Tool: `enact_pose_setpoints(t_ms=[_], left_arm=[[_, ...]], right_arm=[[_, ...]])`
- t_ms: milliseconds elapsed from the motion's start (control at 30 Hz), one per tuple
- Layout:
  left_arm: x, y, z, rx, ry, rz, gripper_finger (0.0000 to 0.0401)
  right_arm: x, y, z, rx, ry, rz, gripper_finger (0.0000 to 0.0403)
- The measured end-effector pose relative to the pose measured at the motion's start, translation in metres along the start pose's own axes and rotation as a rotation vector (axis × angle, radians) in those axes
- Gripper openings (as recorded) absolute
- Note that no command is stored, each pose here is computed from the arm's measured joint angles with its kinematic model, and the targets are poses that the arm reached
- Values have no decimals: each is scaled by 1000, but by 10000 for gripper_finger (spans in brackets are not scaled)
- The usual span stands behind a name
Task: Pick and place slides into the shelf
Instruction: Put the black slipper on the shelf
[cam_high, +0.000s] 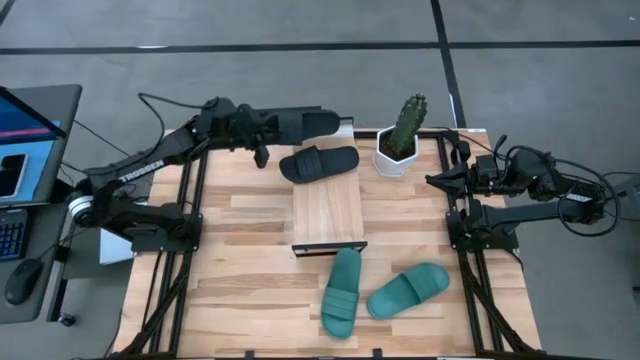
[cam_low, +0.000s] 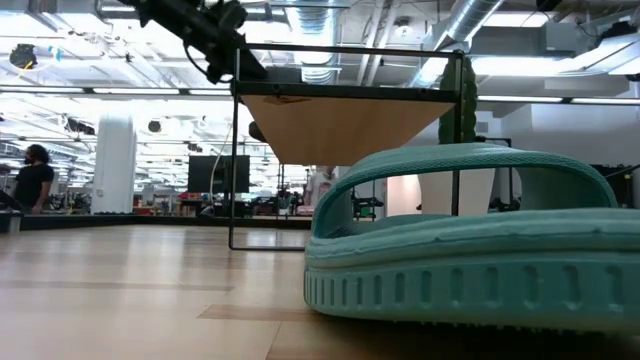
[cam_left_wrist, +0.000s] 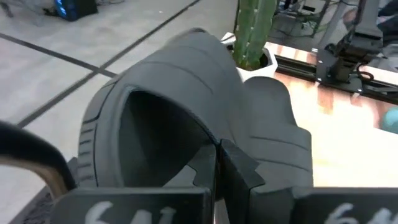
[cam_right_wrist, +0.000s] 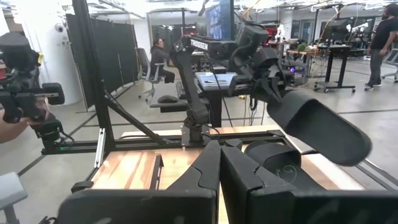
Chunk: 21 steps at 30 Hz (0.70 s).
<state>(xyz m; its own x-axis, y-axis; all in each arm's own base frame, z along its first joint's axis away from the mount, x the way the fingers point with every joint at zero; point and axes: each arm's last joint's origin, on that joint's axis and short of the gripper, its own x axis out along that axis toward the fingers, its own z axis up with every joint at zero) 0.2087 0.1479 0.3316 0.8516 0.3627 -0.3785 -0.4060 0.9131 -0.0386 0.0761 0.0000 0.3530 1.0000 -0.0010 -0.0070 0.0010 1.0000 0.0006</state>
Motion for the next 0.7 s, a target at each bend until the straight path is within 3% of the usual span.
enact_pose_setpoints(t_ms=[467,700], left_arm=[[32,17,-5,8,-15,-74,0],[34,17,0,23,-78,-123,0]], right_arm=[[0,0,0,0,0,0,0],[0,0,0,0,0,0,0]])
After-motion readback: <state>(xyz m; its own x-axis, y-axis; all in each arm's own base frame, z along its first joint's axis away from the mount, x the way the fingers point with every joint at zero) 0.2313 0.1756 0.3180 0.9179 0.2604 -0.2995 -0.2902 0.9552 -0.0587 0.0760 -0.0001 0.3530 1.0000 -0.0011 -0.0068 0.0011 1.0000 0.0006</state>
